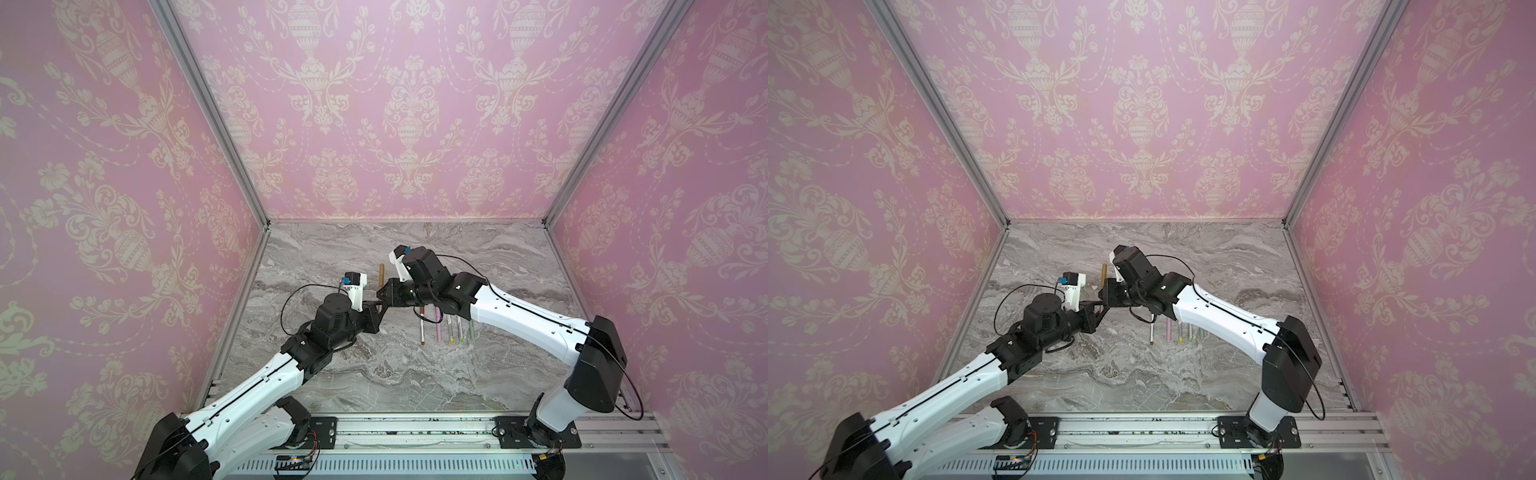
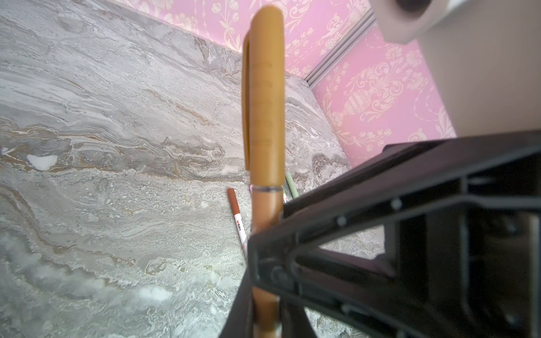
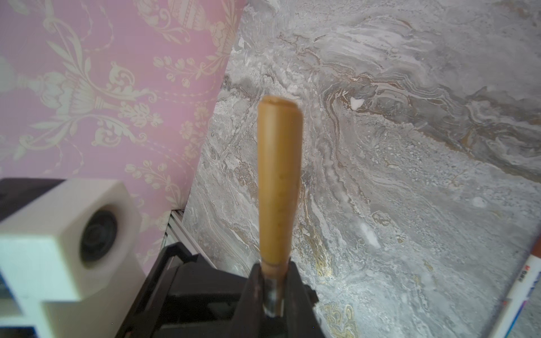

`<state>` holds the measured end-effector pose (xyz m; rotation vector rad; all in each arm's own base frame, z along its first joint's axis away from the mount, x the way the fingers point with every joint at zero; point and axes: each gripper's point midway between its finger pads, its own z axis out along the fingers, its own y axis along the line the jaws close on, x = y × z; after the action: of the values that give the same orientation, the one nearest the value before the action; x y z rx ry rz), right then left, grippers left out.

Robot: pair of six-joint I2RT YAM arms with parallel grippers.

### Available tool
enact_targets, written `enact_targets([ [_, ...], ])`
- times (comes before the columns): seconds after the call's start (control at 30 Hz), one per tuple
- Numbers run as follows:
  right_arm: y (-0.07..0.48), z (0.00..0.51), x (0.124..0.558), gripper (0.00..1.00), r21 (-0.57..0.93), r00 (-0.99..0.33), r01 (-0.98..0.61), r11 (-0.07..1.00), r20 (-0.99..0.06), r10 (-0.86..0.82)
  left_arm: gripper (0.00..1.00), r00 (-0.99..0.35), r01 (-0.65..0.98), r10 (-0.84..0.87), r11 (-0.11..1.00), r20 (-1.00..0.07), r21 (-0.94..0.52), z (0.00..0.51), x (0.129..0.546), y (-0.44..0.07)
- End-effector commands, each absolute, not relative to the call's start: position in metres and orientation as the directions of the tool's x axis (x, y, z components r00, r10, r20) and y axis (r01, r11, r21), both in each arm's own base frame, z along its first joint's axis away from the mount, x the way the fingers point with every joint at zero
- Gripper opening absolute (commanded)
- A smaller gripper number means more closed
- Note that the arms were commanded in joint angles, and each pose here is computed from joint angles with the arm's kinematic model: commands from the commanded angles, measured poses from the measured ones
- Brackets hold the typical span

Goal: Insert the pens into the pen caps
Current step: 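Press the tan cap down onto the fountain pen with the right gripper, then lower the capped fountain pen with the right gripper while the left gripper releases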

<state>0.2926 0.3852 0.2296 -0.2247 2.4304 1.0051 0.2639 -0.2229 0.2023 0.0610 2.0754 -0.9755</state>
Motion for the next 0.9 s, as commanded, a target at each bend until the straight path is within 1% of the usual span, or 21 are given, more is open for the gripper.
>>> enact_targets([
  [0.0,0.386,0.234,0.296,0.02,0.596,-0.846,-0.341,0.727,-0.532,0.040,0.00,-0.671,0.341,-0.300,0.688,-0.678,-0.641,0.198,0.265,-0.223],
  [0.03,0.385,0.235,0.297,0.01,0.592,-0.845,-0.338,0.732,-0.534,0.042,0.00,-0.672,0.338,-0.302,0.687,-0.676,-0.643,0.196,0.265,-0.223],
  [0.1,0.382,0.233,0.300,0.00,0.576,-0.844,-0.326,0.749,-0.535,0.044,0.00,-0.672,0.341,-0.308,0.678,-0.673,-0.651,0.195,0.264,-0.224],
  [0.13,0.381,0.233,0.301,0.00,0.569,-0.843,-0.322,0.757,-0.537,0.045,0.07,-0.674,0.340,-0.307,0.678,-0.672,-0.651,0.194,0.263,-0.223],
  [0.2,0.377,0.233,0.306,0.00,0.552,-0.837,-0.306,0.776,-0.544,0.057,0.33,-0.677,0.336,-0.307,0.680,-0.669,-0.652,0.191,0.260,-0.221],
  [0.3,0.366,0.231,0.315,0.00,0.543,-0.836,-0.263,0.797,-0.541,0.092,0.59,-0.680,0.331,-0.298,0.691,-0.670,-0.643,0.185,0.252,-0.214],
  [0.37,0.360,0.227,0.320,0.00,0.541,-0.842,-0.236,0.807,-0.528,0.109,0.72,-0.687,0.316,-0.288,0.708,-0.667,-0.631,0.173,0.245,-0.206],
  [0.4,0.355,0.223,0.322,0.00,0.537,-0.847,-0.221,0.814,-0.520,0.112,0.76,-0.692,0.301,-0.281,0.725,-0.665,-0.620,0.165,0.241,-0.200],
  [0.43,0.352,0.218,0.323,0.00,0.529,-0.854,-0.208,0.823,-0.508,0.111,0.78,-0.696,0.282,-0.280,0.740,-0.661,-0.610,0.157,0.237,-0.194],
  [0.5,0.345,0.203,0.326,0.00,0.505,-0.871,-0.178,0.844,-0.481,0.104,0.87,-0.692,0.253,-0.286,0.764,-0.663,-0.593,0.147,0.230,-0.181],
  [0.63,0.337,0.162,0.320,0.00,0.442,-0.919,-0.138,0.886,-0.390,0.051,0.93,-0.626,0.208,-0.330,0.803,-0.707,-0.558,0.150,0.225,-0.154],
  [0.73,0.335,0.129,0.311,0.00,0.408,-0.950,-0.117,0.906,-0.312,0.018,0.99,-0.541,0.187,-0.368,0.824,-0.757,-0.534,0.164,0.227,-0.136],
  [0.87,0.326,0.088,0.304,0.00,0.345,-0.970,-0.081,0.935,-0.242,0.005,0.99,-0.469,0.189,-0.365,0.848,-0.804,-0.495,0.179,0.232,-0.126],
])
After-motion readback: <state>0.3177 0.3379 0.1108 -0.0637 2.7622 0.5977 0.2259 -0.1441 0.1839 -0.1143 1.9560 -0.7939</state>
